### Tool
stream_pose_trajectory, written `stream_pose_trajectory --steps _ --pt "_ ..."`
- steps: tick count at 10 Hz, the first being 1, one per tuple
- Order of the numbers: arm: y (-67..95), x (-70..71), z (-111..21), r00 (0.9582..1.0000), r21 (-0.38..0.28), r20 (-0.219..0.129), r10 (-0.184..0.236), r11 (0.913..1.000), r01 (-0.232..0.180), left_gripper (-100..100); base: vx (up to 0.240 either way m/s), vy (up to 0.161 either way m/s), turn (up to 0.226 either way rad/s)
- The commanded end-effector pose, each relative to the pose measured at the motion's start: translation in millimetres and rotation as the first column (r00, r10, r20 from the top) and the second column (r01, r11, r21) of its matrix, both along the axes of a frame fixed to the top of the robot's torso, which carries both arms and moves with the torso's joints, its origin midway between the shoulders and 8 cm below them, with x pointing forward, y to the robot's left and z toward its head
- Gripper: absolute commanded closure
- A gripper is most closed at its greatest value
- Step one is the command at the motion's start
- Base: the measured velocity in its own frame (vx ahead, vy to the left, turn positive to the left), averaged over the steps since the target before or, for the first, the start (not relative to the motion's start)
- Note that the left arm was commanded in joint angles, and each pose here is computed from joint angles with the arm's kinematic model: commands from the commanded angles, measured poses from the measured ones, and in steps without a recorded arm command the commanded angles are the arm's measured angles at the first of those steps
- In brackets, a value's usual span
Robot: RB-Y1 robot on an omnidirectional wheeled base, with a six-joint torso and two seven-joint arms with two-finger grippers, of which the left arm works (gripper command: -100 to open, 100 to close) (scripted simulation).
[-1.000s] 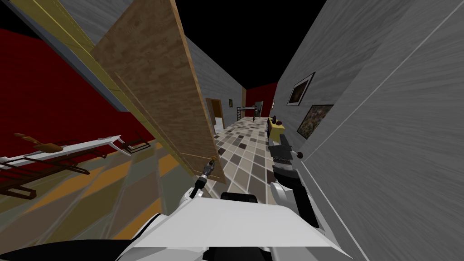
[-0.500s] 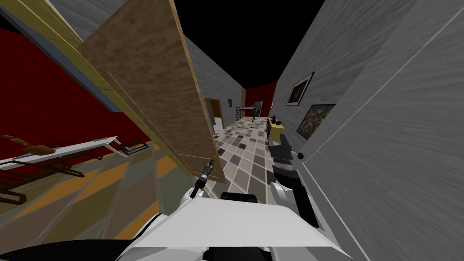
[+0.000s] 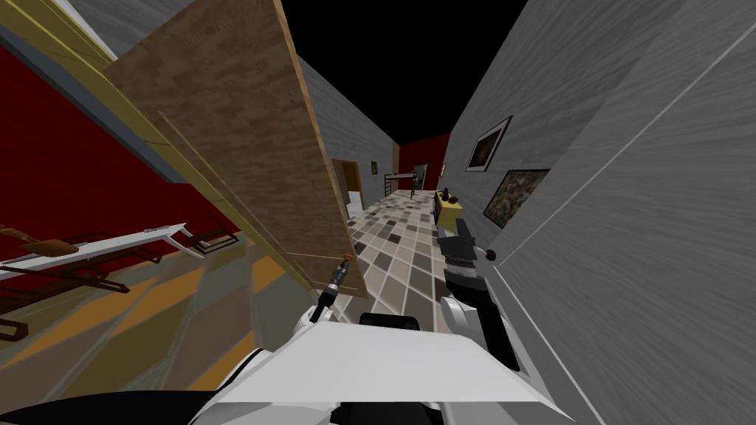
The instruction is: Push the door open
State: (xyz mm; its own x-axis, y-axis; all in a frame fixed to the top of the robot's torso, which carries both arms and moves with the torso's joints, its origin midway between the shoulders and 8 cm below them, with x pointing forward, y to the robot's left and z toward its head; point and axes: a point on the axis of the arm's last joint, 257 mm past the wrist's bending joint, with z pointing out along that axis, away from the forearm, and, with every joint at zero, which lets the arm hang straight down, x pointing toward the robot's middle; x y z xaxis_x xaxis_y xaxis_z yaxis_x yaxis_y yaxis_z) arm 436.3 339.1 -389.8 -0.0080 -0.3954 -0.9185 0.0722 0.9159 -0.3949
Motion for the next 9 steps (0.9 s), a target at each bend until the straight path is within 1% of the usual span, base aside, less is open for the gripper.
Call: stream_pose_trajectory --steps 1,3,4,5,6,7,8,9 --pt "4.6 4.2 4.8 0.9999 -0.04 0.01 0.009 0.9992 -0.009 100 0.038 -0.003 -0.01" --pt "7.6 5.2 6.7 0.9996 -0.121 0.012 0.026 0.9924 -0.024 100 0.047 -0.007 -0.012" --pt "7.6 5.2 6.7 0.9996 -0.134 0.011 0.025 0.9907 -0.024 100 0.039 -0.001 -0.009" --pt "9.1 5.7 7.5 0.9994 -0.177 0.012 0.033 0.9837 -0.031 100 0.029 0.002 -0.017" --pt "9.1 5.7 7.5 0.9994 -0.181 0.011 0.033 0.983 -0.03 100 0.023 0.0 -0.011" --pt "10.8 6.2 8.5 0.9991 -0.232 0.012 0.042 0.9721 -0.038 100 0.032 -0.003 -0.01" --pt "12.6 6.7 9.4 0.9986 -0.268 0.013 0.051 0.9623 -0.046 100 0.048 -0.011 -0.019" --pt "12.6 6.7 9.4 0.9986 -0.282 0.012 0.051 0.9583 -0.045 100 0.038 0.0 -0.003"
